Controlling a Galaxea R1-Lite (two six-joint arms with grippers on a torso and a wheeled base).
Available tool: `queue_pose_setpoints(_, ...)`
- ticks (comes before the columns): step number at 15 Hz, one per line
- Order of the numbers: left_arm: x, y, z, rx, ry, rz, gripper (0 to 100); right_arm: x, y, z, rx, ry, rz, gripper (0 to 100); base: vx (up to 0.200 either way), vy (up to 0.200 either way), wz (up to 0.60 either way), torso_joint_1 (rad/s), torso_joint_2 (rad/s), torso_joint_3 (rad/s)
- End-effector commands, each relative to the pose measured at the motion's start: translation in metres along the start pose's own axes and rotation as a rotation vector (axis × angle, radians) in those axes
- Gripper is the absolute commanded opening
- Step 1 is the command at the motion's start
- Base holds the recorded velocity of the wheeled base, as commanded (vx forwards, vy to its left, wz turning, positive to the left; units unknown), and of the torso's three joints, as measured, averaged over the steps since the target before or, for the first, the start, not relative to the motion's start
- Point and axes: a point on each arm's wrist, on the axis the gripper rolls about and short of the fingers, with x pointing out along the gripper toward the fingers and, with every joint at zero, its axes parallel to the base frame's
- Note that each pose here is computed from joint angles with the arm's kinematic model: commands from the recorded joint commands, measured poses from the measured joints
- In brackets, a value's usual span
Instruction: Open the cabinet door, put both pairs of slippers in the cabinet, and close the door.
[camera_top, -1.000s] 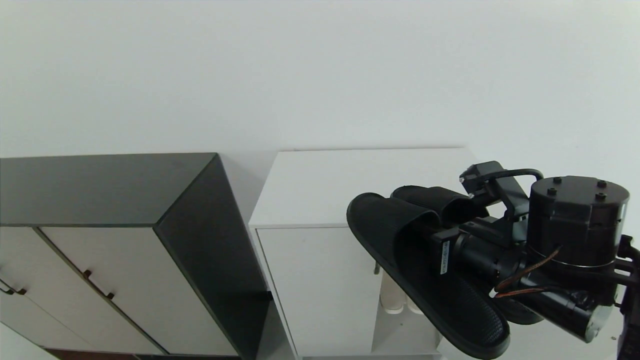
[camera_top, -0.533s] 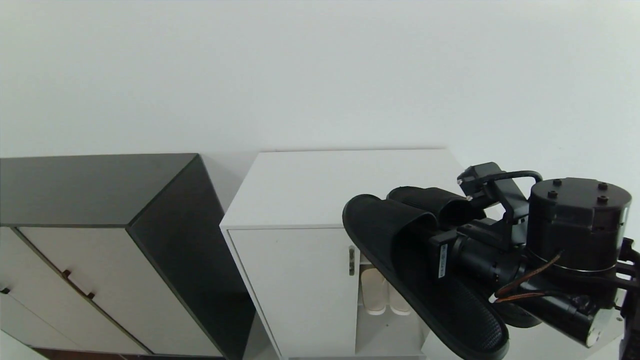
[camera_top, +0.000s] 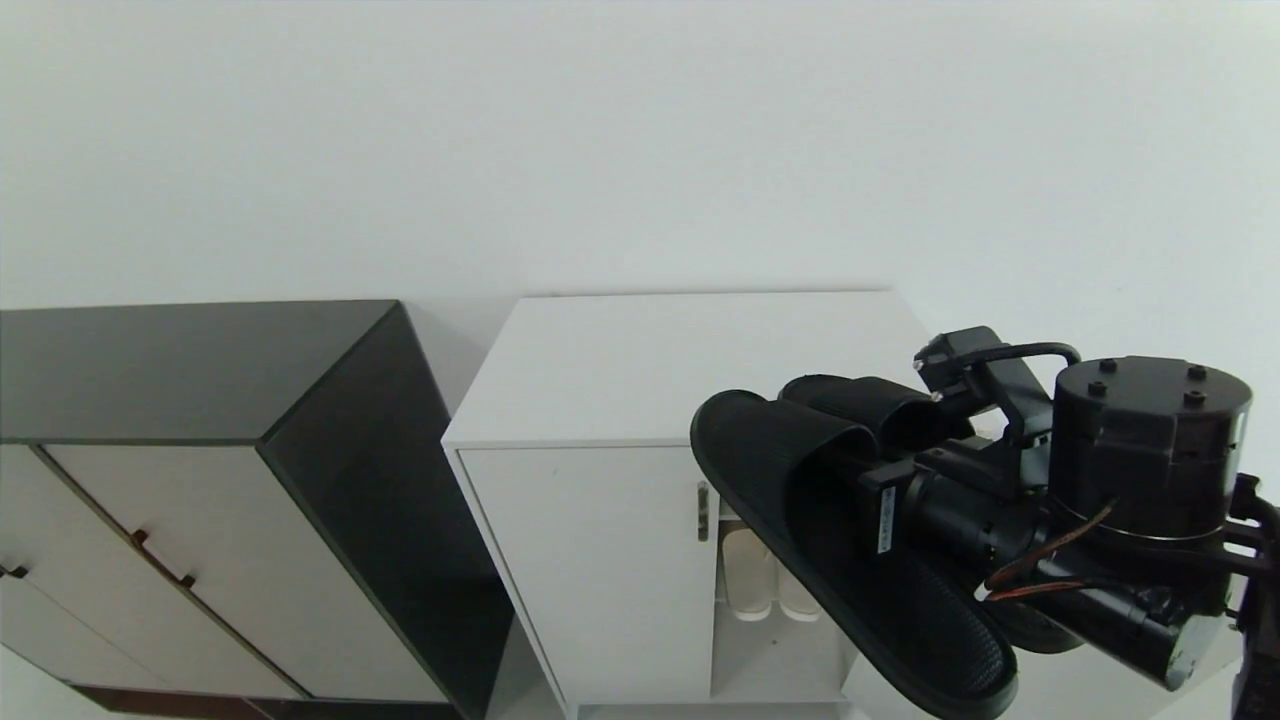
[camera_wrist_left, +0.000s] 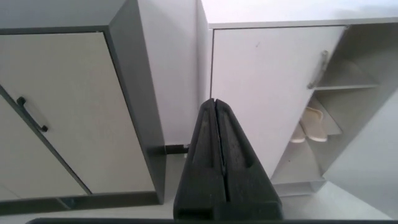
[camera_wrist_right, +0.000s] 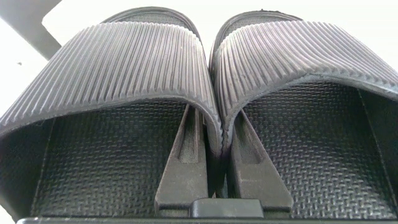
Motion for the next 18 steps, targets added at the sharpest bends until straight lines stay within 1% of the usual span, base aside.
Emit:
queue_pose_setpoints(1,0.0001,0.0,0.0,0.0,0.001,-0.001,0,0.0016,0.0001,-0.0018,-0.002,0.005,-0.001,0,-0.2,0.0,0.0,0.002,0.02,0.007)
queue_pose_setpoints(4,0.0001,0.0,0.0,0.0,0.001,-0.001,0,0.0015,0.0,-0.0022,-0.004,0.007,-0.003,0,-0.2,0.0,0.0,-0.004,0.0,0.002)
queue_pose_setpoints(8,0.0001,0.0,0.0,0.0,0.001,-0.001,0,0.0013,-0.0003,-0.0033,-0.005,0.009,-0.005,0,0.0,-0.2,0.0,-0.002,0.0,0.007)
queue_pose_setpoints(18,0.0001,0.0,0.0,-0.001,0.001,-0.001,0,0.0084,-0.0052,-0.0102,-0.011,0.035,-0.03,0,0.0,0.0,0.0,0.0,0.0,0.0)
